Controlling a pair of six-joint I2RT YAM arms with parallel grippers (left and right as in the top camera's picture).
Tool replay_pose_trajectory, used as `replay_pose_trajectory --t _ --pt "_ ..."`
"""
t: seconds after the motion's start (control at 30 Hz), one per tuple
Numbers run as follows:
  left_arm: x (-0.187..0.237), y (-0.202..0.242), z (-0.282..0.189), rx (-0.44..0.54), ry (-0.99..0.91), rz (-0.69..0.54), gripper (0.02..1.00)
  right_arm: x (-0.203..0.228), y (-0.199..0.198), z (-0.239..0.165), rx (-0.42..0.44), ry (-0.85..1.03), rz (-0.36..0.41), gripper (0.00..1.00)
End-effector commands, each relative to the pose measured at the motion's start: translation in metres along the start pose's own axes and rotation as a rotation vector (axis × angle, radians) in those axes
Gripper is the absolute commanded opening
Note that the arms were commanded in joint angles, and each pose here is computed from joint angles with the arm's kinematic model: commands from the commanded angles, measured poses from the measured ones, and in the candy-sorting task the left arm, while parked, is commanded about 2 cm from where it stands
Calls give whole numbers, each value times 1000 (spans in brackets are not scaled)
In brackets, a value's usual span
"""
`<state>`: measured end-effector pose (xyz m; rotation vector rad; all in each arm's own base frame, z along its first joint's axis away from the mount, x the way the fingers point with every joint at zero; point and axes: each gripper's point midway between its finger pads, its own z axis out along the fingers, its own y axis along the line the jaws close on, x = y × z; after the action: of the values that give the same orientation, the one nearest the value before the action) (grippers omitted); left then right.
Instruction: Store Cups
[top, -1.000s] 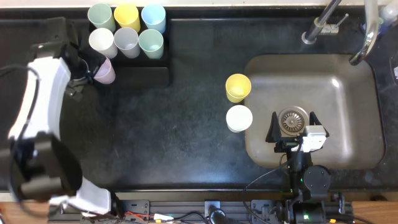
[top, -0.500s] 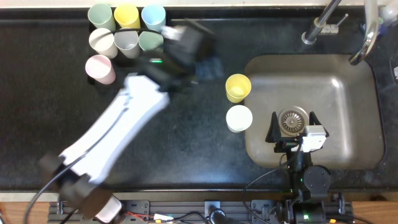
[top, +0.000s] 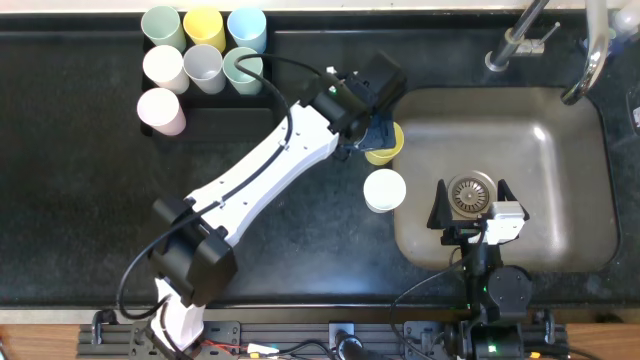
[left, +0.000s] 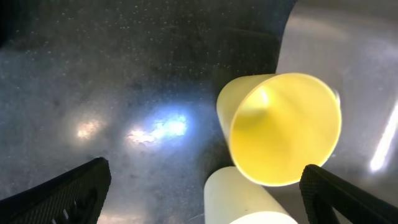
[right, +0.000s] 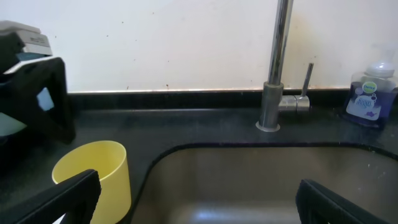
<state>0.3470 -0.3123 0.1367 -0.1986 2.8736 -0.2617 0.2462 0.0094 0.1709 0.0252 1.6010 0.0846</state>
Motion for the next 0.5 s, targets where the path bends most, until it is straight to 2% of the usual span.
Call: replay_pose_trajectory --t 0.03,0.33,0.37,0.43,0.5 --pt "1 -7 17 7 31 -13 1000 -1 0 0 -1 -8 4 998" --pt "1 -5 38 1 66 -31 989 -1 0 0 -1 -8 4 998" --pt "1 -5 38 2 67 -35 965 -1 0 0 -1 -8 4 998" --pt "0 -4 39 1 66 -46 827 -1 0 0 -1 -8 4 998" --pt "-1 -3 39 -1 67 -50 759 -1 0 0 -1 -8 4 998"
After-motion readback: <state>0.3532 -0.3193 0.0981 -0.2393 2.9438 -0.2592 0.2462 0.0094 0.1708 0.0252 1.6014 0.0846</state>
